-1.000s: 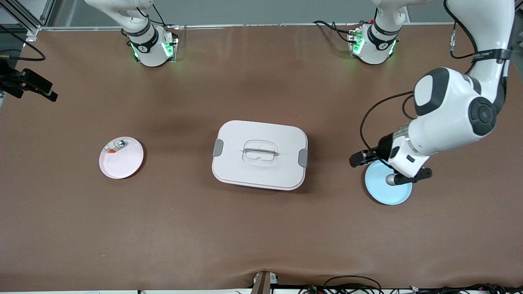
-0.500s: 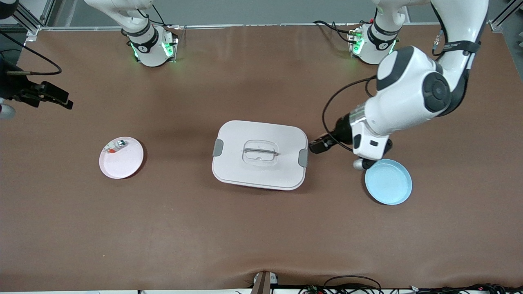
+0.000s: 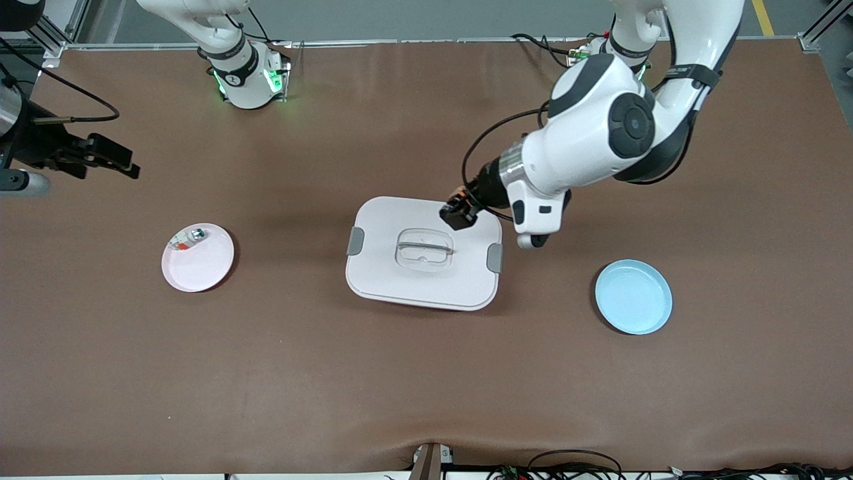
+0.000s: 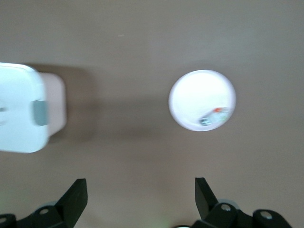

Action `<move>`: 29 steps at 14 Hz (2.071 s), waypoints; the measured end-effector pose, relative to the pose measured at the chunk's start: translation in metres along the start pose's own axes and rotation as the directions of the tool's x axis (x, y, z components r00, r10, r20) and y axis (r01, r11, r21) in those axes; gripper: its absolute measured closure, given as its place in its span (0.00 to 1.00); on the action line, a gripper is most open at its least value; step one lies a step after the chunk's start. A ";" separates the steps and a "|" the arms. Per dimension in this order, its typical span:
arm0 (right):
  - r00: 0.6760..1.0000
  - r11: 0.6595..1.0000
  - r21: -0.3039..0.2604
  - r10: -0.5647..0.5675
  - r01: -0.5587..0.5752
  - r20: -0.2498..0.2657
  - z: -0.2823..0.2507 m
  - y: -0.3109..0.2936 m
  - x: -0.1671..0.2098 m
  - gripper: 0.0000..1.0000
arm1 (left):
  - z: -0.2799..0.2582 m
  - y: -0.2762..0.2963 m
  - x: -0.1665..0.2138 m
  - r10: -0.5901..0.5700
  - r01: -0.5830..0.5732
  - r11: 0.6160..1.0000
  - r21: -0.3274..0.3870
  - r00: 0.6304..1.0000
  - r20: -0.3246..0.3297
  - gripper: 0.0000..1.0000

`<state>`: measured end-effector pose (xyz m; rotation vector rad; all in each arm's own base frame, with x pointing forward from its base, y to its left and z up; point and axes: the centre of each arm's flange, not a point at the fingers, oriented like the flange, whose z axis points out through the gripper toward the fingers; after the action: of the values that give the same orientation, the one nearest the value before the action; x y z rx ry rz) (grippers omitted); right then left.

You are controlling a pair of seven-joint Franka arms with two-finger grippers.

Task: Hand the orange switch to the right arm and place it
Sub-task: 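Lift the orange switch and carry it over the white box, then hold the switch out while the right gripper reaches to grasp it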

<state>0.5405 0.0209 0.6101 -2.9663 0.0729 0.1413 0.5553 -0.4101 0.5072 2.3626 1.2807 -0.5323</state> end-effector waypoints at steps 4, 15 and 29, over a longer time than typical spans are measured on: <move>0.999 0.973 0.230 -0.003 -0.004 0.032 0.019 -0.023 0.004 0.00 | 0.020 0.013 -0.053 -0.150 0.151 0.988 -0.018 0.987 0.052 0.28; 0.999 0.849 0.526 0.052 -0.042 -0.005 0.077 -0.088 -0.019 0.00 | 0.072 0.024 -0.112 -0.406 0.413 0.910 -0.019 0.902 0.144 0.28; 0.989 0.801 0.583 0.149 -0.133 0.021 0.139 -0.184 -0.060 0.00 | 0.081 0.031 -0.134 -0.387 0.405 0.912 -0.061 0.901 0.198 0.28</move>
<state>0.4788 0.2287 0.5106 -2.3387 0.2878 0.0791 0.5025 -0.5604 0.5112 1.9217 1.6674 -0.7658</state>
